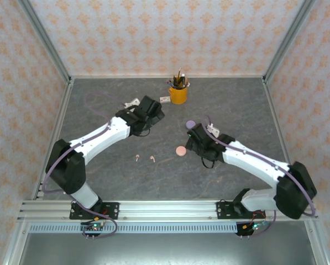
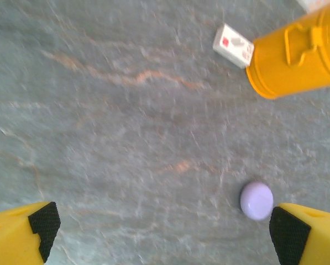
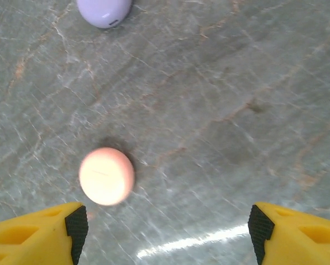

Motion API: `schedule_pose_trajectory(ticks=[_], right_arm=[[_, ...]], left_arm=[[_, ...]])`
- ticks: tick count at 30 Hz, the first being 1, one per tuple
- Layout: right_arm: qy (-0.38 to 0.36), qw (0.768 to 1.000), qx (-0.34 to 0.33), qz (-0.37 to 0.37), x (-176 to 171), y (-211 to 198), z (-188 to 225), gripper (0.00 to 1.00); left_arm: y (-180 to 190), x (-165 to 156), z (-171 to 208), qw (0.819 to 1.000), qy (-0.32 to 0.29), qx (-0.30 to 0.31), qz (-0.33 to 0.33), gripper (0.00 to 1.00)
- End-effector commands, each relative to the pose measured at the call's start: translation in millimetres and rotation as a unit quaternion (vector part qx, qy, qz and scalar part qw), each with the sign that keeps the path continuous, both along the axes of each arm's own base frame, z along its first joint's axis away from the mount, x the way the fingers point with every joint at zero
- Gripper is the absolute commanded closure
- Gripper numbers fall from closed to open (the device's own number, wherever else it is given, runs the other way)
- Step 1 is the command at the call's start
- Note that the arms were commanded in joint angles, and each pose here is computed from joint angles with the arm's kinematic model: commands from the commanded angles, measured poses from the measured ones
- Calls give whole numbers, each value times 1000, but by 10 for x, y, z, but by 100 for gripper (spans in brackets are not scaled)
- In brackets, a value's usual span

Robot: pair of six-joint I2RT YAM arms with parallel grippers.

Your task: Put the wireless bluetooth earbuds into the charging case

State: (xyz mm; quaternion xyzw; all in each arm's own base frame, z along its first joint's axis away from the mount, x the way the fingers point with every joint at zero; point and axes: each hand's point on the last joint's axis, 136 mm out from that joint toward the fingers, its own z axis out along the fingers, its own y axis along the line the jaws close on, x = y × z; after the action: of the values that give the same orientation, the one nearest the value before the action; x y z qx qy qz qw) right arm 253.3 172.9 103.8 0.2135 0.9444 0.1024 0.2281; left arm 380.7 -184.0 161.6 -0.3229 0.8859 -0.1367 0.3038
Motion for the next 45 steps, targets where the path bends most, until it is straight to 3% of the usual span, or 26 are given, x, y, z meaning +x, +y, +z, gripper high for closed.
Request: schedule_pose_trajectory(ticks=[1, 8, 25, 39, 45], right_arm=[[3, 999, 25, -43, 186, 205, -18, 21], [49, 998, 1, -37, 318, 569, -300, 20], [117, 992, -50, 4, 373, 769, -787, 22], [130, 987, -76, 63, 207, 644, -748, 25], [138, 983, -83, 85, 207, 679, -748, 25]], left_arm=[[245, 149, 299, 997, -47, 58, -21, 0], [443, 68, 389, 994, -60, 93, -16, 0], [386, 135, 162, 995, -47, 73, -38, 0], [267, 162, 233, 994, -67, 45, -70, 0], [342, 159, 263, 990, -64, 88, -87, 0]])
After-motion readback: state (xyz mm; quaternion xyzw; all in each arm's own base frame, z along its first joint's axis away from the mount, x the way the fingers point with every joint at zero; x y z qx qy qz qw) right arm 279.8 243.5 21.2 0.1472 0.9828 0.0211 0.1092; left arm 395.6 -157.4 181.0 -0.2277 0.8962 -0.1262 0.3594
